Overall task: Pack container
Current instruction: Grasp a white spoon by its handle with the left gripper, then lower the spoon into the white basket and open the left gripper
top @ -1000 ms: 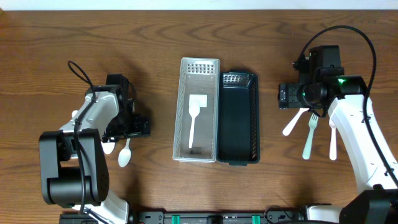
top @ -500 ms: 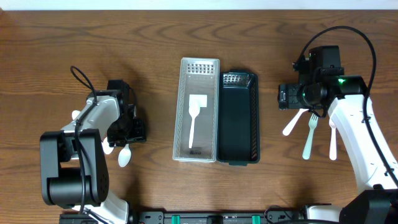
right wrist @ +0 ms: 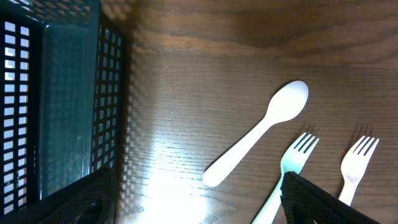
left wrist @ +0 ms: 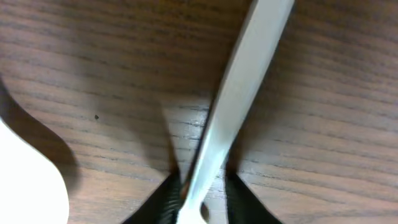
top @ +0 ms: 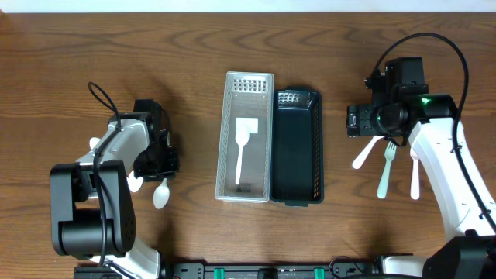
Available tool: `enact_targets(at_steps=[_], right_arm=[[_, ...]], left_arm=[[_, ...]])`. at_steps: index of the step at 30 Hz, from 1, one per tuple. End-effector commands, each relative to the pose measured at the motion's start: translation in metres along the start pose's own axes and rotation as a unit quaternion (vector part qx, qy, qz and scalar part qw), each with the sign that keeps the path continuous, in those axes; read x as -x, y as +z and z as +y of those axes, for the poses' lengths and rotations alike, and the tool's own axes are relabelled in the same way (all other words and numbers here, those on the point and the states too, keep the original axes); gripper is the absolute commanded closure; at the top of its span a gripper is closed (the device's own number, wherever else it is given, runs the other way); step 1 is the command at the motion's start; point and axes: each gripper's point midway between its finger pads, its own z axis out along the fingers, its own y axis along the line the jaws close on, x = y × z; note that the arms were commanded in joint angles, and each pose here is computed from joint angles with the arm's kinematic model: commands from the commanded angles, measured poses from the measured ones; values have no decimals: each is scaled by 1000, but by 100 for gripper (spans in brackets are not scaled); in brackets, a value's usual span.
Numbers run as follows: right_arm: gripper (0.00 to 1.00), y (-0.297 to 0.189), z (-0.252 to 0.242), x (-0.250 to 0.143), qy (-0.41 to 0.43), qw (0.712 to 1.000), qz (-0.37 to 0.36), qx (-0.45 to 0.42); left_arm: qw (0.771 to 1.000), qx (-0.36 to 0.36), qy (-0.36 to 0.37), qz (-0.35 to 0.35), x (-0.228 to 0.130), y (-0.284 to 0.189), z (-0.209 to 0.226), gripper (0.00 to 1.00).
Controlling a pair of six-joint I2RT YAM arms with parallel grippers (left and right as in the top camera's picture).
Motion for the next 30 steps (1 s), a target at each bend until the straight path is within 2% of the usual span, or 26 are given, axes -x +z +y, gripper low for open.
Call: enact_targets(at_steps=[1, 5, 6, 11, 22, 26, 30], right_arm=[[12, -3, -3, 5, -2, 1000, -6, -3], [12, -3, -3, 5, -2, 1000, -6, -3], [12, -3, -3, 5, -2, 1000, -6, -3], [12, -3, -3, 5, -2, 1000, -6, -3], [12, -3, -3, 5, -3, 1000, -6, -3], [12, -3, -3, 5, -3, 1000, -6, -3], [12, -3, -3, 5, -3, 1000, -6, -3]], left_arm=[[1000, 15, 0, 14, -8, 10, 7, 79], [1000, 15, 0, 14, -8, 10, 7, 81], [1000, 15, 0, 13, -7, 10, 7, 87], [1000, 14, 0, 7, -4, 10, 6, 93], [1000, 13, 0, -1, 1, 6, 5, 94], [1000, 11, -1, -16, 9, -13, 1, 94], [999, 6, 22, -49, 22, -59, -18, 94]])
